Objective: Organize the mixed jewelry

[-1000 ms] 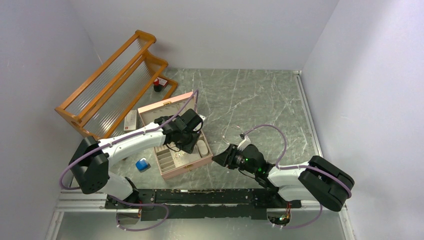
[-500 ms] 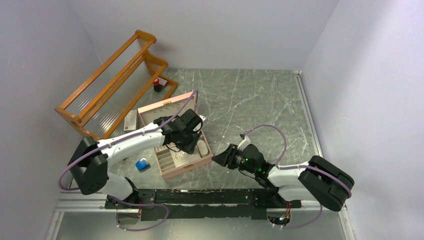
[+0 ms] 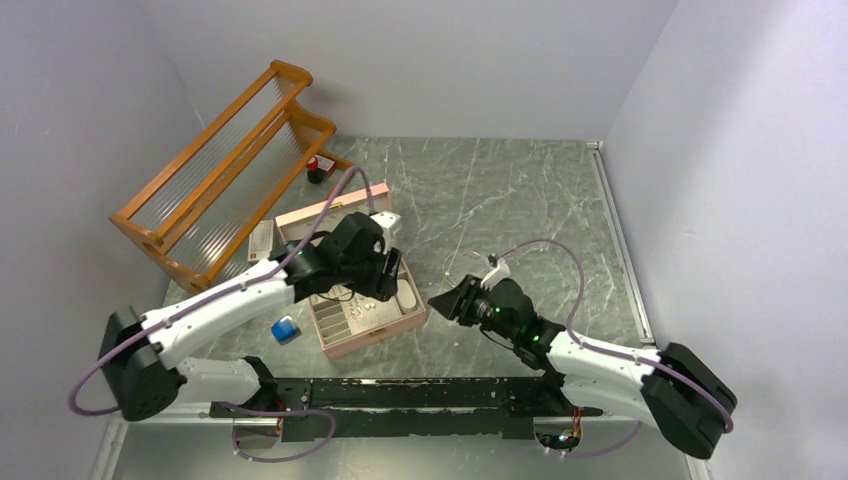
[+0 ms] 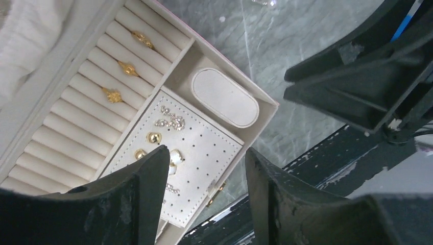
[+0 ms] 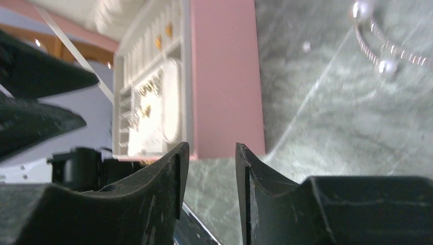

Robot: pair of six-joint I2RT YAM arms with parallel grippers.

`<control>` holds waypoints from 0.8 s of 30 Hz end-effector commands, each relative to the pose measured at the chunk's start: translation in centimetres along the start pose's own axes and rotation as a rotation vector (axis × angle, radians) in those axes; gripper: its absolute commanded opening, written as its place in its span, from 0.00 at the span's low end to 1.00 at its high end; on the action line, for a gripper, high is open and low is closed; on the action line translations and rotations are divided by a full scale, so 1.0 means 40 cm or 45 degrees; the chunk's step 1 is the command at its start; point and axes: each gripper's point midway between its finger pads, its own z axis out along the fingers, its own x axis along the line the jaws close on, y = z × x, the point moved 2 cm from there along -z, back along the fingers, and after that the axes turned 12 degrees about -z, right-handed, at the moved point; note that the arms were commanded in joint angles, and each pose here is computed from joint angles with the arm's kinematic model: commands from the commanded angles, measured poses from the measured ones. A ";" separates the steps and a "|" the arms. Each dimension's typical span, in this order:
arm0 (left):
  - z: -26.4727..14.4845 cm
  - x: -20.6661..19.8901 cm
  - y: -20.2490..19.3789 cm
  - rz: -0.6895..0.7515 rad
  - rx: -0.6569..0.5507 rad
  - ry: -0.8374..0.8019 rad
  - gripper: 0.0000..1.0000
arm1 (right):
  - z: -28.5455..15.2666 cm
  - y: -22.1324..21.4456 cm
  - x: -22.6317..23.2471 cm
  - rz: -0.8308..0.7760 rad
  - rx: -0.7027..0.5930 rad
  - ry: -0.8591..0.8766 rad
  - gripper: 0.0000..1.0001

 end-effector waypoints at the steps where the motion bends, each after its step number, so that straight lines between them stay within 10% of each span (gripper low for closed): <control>1: -0.056 -0.012 0.040 -0.074 -0.194 -0.066 0.63 | -0.014 0.115 -0.030 -0.115 -0.144 -0.252 0.43; 11: -0.204 0.006 0.080 -0.157 -0.564 -0.215 0.80 | -0.060 0.295 -0.128 -0.308 -0.124 -0.855 0.56; 24: -0.286 0.023 0.092 -0.191 -0.747 -0.289 0.88 | 0.132 0.236 -0.192 -0.779 0.541 -0.679 0.55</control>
